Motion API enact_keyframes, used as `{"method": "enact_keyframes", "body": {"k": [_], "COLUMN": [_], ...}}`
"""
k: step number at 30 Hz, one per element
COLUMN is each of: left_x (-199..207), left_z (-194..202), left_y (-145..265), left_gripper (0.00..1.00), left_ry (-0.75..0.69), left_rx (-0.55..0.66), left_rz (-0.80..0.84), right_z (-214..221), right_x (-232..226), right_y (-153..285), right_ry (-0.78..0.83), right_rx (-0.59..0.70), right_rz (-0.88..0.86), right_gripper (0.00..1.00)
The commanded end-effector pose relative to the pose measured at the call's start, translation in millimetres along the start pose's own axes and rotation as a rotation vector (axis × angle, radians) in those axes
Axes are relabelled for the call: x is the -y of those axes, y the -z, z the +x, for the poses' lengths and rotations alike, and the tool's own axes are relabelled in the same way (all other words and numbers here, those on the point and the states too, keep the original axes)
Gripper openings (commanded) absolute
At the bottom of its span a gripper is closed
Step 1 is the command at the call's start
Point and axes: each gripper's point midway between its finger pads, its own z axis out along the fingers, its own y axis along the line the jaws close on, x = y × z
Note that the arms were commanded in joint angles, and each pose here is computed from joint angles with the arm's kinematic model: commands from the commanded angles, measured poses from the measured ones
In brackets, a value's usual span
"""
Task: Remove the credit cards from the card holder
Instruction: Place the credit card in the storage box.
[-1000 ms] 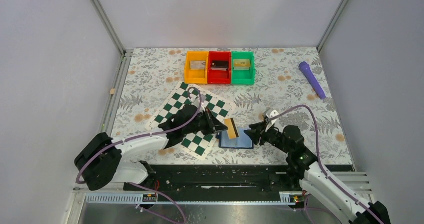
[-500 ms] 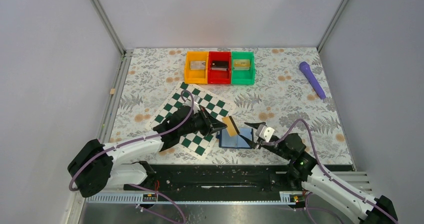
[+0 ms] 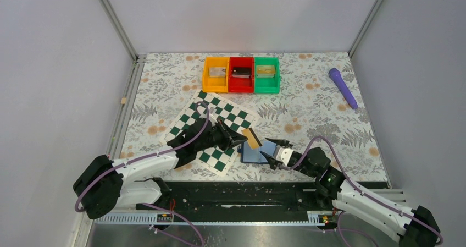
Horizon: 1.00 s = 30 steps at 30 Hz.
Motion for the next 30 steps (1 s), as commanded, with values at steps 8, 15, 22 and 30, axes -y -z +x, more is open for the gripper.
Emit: {"method": "enact_keyframes", "body": {"k": [8,15,22,30], "left_x": [14.9,16.1,14.5,14.5], "left_z": [-0.7,4.3,4.0,-20.7], "left_y": [5.7,5.9,7.1,25.6], "left_gripper": [0.00,0.00,0.00,0.43], "left_ry": [0.098,0.148,0.171,-0.102], "left_rx": [0.011,-0.011,-0.004,0.154], "left_rz": [0.069,0.091,0.101,0.069], "right_z": [-12.7,-14.0,-23.4,-21.1], "right_x": [15.6,12.6,7.4,34.0], "right_y": [-12.1,-20.2,-26.2,-20.7], "right_ry": [0.121,0.193,0.204,-0.169], "right_rx": [-0.036,-0.060,-0.021,-0.140], "right_rz": [0.022,0.015,-0.001,0.193], "right_gripper": [0.57,0.51,0.00,0.00]}}
